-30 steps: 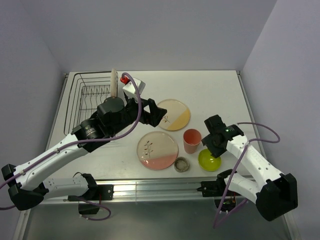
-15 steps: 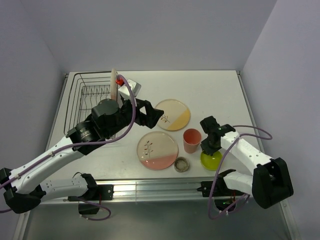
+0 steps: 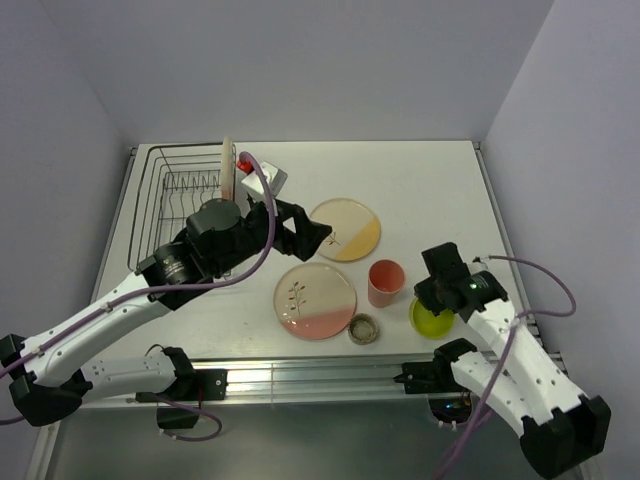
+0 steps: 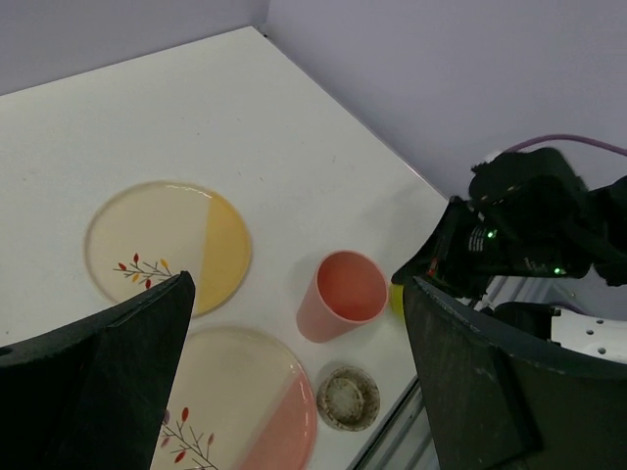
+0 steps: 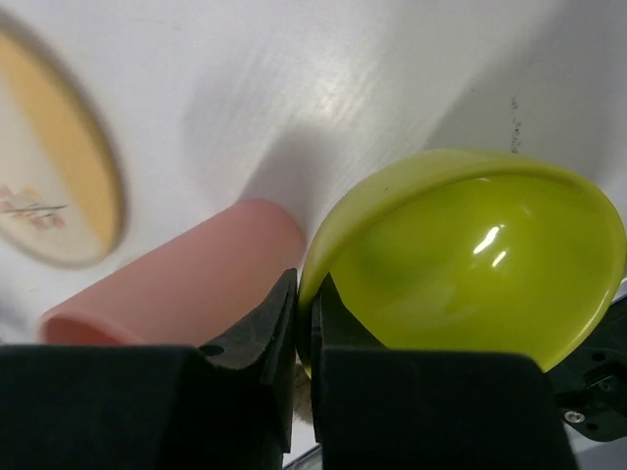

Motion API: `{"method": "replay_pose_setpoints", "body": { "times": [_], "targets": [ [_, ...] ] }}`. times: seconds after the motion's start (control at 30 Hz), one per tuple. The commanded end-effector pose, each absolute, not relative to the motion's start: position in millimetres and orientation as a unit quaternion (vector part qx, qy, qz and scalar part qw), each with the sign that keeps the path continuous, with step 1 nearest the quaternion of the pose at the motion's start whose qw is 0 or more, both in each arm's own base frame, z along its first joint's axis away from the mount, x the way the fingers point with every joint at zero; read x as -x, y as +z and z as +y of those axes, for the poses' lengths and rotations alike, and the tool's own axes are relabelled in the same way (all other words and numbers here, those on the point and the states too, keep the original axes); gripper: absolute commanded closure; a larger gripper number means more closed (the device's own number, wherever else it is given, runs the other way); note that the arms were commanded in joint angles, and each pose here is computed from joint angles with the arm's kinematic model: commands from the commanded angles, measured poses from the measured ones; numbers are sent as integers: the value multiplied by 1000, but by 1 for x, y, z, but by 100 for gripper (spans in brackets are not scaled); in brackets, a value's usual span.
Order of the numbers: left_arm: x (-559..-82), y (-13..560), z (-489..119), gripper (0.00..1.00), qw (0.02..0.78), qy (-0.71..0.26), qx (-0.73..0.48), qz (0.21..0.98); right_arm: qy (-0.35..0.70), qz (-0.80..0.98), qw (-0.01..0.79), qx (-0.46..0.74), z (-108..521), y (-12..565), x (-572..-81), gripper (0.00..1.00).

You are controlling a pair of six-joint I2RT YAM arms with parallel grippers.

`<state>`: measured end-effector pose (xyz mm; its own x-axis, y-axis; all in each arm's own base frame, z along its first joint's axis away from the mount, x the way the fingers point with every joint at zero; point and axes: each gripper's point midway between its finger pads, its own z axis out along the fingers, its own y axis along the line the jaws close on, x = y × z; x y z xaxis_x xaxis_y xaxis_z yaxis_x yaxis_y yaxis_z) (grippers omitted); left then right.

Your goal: Load the mixed dishes into the dish rack

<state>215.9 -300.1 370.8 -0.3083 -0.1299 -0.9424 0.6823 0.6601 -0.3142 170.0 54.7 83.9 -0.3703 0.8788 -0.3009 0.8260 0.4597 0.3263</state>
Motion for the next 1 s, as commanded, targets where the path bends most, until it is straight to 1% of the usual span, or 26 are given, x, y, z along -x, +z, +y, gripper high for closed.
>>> {"method": "replay_pose_setpoints", "body": {
  "times": [0.0,0.1,0.23,0.37,0.47,0.5,0.53,0.6,0.63,0.7,0.73,0.77,0.87,0.97],
  "targets": [
    [-204,375,-315,6,551,-400,-223,698,94,805,295,-506,44,135,-180,100],
    [-193,372,-322,6,544,-424,-245,682,145,789,345,-488,45,188,-185,100],
    [-171,373,-336,7,528,-466,-276,654,194,788,379,-445,55,238,-190,100],
    [-158,365,-360,6,510,-465,-279,668,266,788,394,-390,80,281,-200,100],
    [-148,368,-373,5,511,-459,-251,682,323,781,405,-350,99,310,-205,100],
    [-151,372,-373,5,523,-455,-232,683,343,780,399,-337,107,315,-204,100],
    [-149,372,-375,5,525,-458,-223,682,363,768,412,-329,111,327,-208,100],
    [-137,380,-383,4,532,-476,-214,667,404,767,391,-310,127,331,-205,100],
    [-137,380,-384,3,541,-470,-205,666,429,755,390,-308,133,339,-207,100],
    [-125,377,-395,2,548,-462,-218,663,451,751,370,-309,143,338,-207,100],
    [-130,373,-396,2,564,-435,-216,668,479,741,356,-307,150,345,-206,100],
    [-123,370,-407,1,564,-423,-226,672,488,738,349,-307,154,347,-206,100],
    [-126,356,-420,1,576,-375,-229,689,510,730,332,-313,159,353,-204,100],
    [-131,353,-429,1,580,-360,-217,698,524,725,322,-311,162,360,-201,100]
  ]
}}
